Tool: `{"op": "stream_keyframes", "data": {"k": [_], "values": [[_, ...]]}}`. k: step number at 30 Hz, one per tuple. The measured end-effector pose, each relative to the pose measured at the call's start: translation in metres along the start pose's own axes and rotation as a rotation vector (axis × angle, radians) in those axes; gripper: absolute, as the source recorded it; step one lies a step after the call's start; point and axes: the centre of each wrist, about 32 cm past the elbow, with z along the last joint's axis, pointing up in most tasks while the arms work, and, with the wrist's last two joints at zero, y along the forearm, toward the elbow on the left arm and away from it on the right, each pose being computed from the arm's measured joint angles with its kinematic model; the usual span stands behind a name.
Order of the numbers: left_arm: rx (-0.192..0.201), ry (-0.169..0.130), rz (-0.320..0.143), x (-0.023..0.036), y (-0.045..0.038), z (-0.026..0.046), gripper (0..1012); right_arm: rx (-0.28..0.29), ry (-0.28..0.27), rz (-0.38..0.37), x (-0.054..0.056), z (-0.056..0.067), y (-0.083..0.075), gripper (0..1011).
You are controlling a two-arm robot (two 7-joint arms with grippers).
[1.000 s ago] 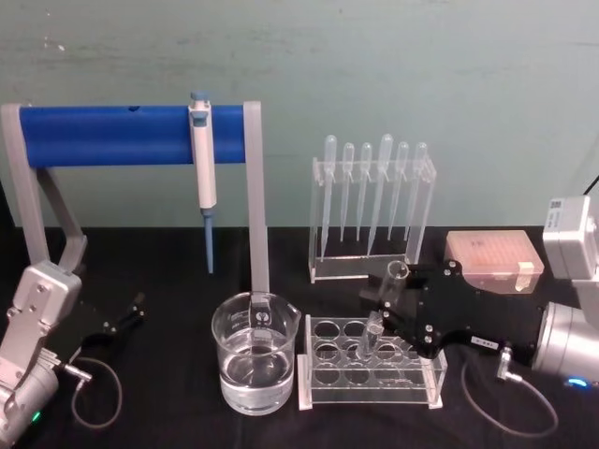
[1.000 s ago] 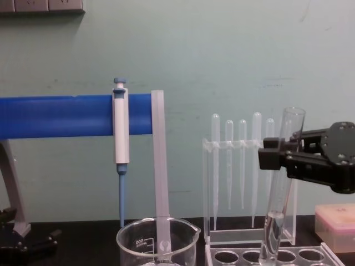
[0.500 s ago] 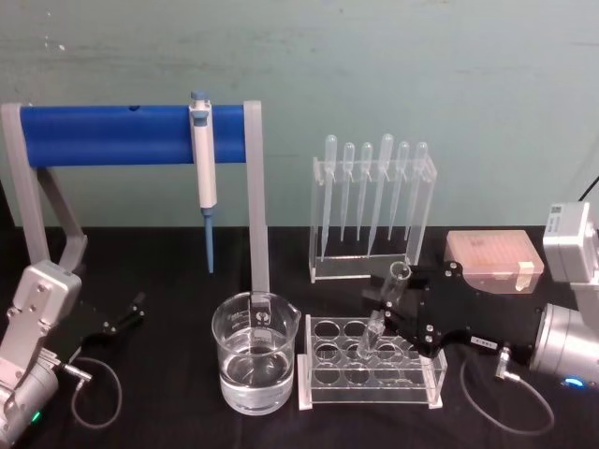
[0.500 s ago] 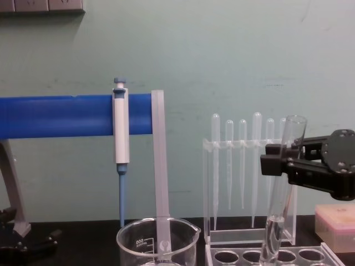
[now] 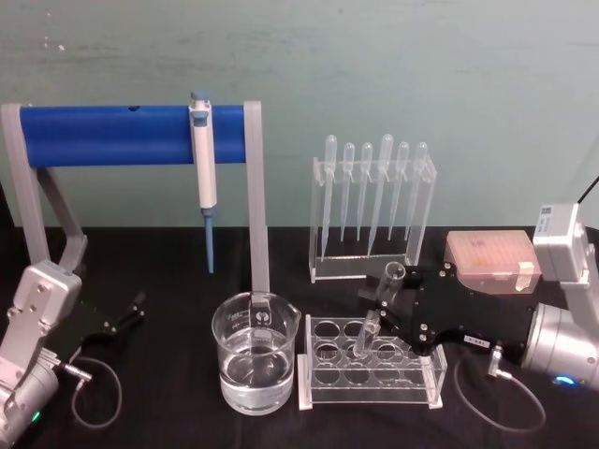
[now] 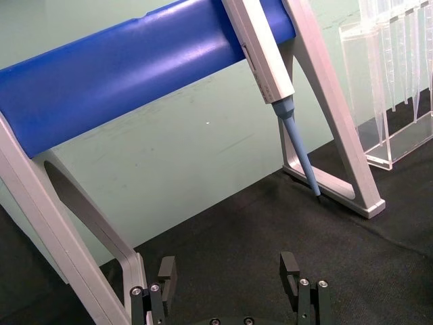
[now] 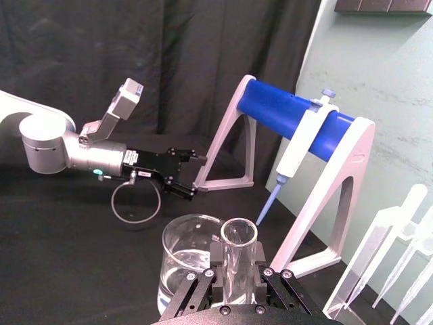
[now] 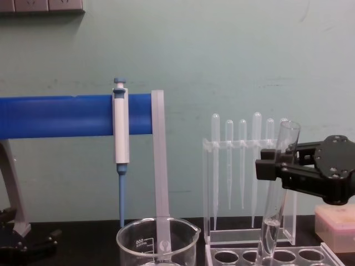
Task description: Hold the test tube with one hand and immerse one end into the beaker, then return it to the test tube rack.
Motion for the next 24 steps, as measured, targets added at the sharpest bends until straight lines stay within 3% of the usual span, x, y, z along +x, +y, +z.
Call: {"op": "stream_keyframes", "data": {"k": [15,24], "values": [[0.0,0.0,0.0,0.0,0.0,0.0,1000,-0.01,0.022,-0.001,0.001,-0.012,0.002,225],[0.0,0.0,0.0,0.0,0.0,0.0,1000,-0.021,0.041,0.004,-0.005,-0.022,0.002,225]]}}
